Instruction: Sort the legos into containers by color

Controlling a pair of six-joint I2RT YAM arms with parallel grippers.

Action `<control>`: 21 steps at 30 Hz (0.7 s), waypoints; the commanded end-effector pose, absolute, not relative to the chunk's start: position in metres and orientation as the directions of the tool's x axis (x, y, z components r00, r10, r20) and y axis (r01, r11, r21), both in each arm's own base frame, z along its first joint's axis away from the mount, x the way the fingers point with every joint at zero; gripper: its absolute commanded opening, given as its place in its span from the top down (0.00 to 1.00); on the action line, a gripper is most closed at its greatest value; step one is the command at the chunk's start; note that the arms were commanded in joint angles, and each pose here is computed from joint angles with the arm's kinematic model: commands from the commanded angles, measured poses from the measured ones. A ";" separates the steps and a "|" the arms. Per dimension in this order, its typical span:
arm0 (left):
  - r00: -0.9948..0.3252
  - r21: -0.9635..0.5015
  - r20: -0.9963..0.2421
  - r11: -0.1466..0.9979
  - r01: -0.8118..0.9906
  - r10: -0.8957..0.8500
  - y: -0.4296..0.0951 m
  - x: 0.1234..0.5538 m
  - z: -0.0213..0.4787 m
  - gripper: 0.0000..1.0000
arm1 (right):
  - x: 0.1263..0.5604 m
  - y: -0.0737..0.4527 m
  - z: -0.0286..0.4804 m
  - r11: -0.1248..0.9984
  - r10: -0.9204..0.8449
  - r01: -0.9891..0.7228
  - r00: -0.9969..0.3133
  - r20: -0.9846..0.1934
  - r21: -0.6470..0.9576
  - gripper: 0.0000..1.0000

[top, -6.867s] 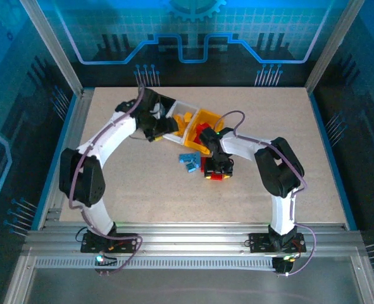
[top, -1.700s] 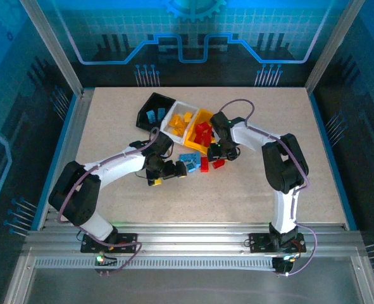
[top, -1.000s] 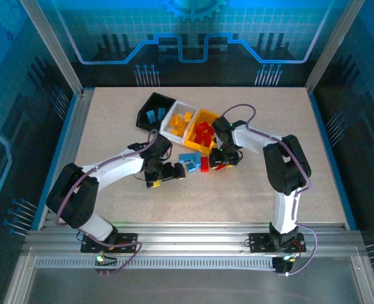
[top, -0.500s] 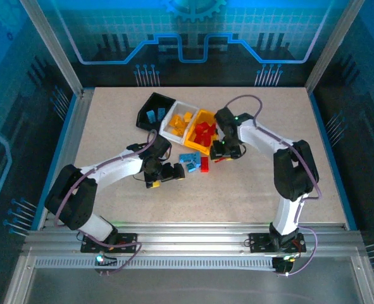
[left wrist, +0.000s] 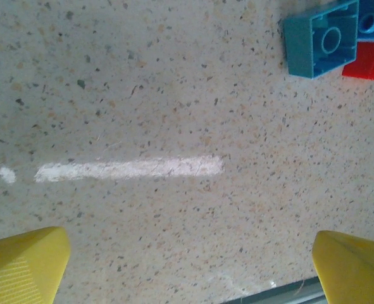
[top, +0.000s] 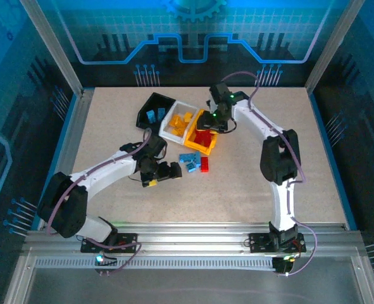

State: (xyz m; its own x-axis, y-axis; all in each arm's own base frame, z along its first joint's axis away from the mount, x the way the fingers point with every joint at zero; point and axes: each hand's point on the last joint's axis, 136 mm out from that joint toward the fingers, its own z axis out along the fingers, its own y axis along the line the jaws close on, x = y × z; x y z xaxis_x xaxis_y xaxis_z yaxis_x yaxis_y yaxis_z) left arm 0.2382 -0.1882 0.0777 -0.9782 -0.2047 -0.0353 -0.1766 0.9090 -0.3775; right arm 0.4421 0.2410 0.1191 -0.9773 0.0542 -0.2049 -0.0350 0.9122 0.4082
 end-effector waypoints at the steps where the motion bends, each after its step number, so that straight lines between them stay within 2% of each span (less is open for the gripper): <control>1: -0.986 -0.362 -0.038 0.922 -0.135 -0.160 -0.180 0.228 0.089 0.01 | 0.454 0.236 0.125 0.909 0.085 0.000 -0.979 -0.186 0.416 0.42; 5: -0.986 -0.368 -0.049 0.920 -0.132 -0.161 -0.178 0.227 0.091 0.01 | 0.454 0.234 0.132 0.912 0.091 0.002 -0.976 -0.198 0.410 0.34; 10: -0.985 -0.371 -0.065 0.920 -0.123 -0.158 -0.179 0.240 0.092 0.01 | 0.430 0.227 0.147 0.921 0.071 -0.020 -0.973 -0.220 0.389 0.31; 15: -0.983 -0.397 -0.069 0.909 -0.127 -0.167 -0.186 0.264 0.096 0.01 | 0.387 0.217 0.143 0.929 0.044 -0.030 -0.981 -0.190 0.370 0.32; 21: -0.958 -0.493 -0.030 0.838 -0.234 -0.285 -0.197 0.285 0.094 0.01 | 0.327 0.214 0.100 0.967 -0.052 -0.077 -0.993 -0.105 0.244 0.36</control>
State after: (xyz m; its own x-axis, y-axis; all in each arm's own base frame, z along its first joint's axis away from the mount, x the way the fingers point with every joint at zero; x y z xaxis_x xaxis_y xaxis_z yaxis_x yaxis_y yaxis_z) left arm 0.2757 -0.1881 0.0900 -0.9711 -0.2307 -0.0614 -0.1846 0.8888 -0.4195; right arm 0.3512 0.2136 0.1192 -0.9902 0.0057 -0.1399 -0.0385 0.9494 0.3117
